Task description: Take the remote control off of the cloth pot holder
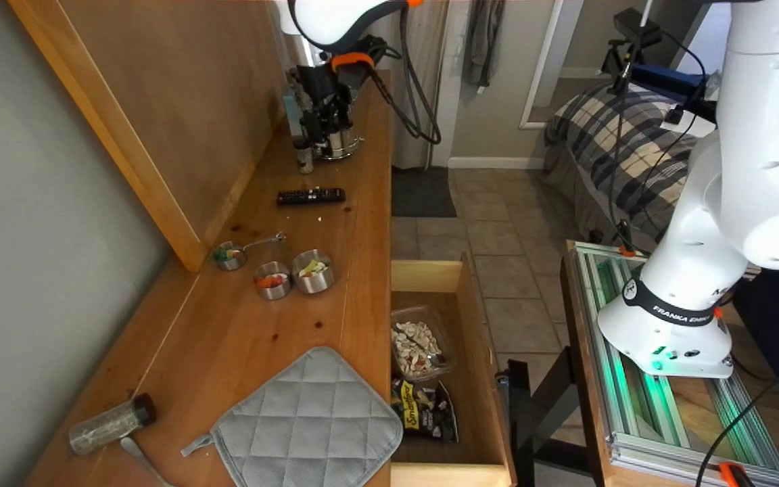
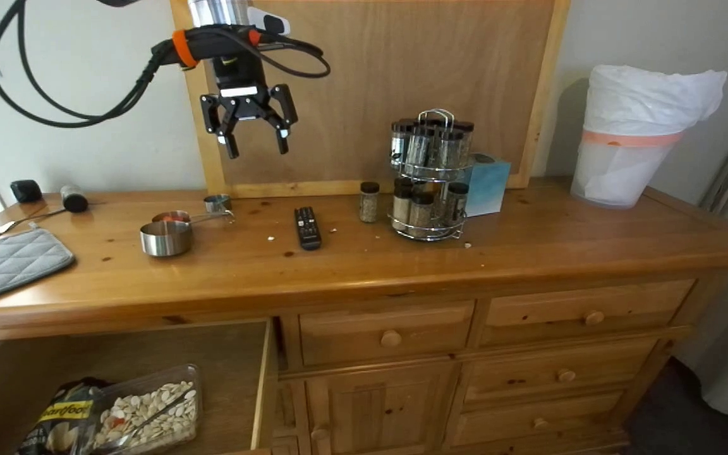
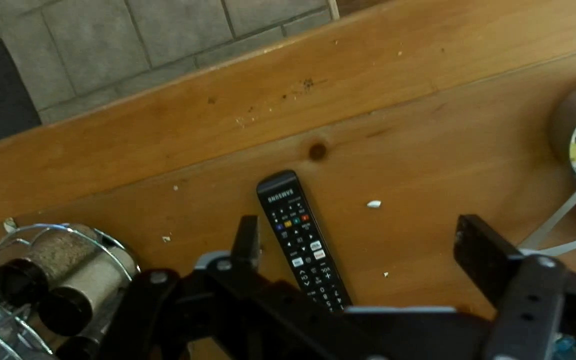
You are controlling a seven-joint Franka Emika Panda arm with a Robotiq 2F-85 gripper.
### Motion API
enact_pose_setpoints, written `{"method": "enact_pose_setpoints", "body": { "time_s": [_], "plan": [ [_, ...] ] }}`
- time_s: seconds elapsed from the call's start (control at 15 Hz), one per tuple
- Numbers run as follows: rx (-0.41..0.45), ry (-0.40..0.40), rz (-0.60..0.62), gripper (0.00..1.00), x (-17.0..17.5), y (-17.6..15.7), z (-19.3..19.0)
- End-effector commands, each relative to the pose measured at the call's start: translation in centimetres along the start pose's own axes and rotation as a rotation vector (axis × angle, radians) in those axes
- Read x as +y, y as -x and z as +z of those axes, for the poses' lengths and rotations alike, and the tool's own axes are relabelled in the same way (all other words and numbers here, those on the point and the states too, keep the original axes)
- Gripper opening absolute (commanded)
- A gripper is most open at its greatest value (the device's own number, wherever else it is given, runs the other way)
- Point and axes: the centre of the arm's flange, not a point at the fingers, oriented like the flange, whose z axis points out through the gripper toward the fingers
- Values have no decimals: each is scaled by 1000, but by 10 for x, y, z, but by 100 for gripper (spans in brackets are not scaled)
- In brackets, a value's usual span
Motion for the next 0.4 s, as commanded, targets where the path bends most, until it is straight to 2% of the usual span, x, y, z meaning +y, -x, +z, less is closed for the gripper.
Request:
{"method": "enact_pose_setpoints", "body": {
  "time_s": [0.0,0.07,0.13,0.33],
  "plan": [
    [-13,-6,85,100,11,85,-2],
    [-30,-33,67,100,13,97,-1],
    [-27,-11,49,100,11,38,-6],
    [-44,-20,54,100,16,65,-8]
  ]
}}
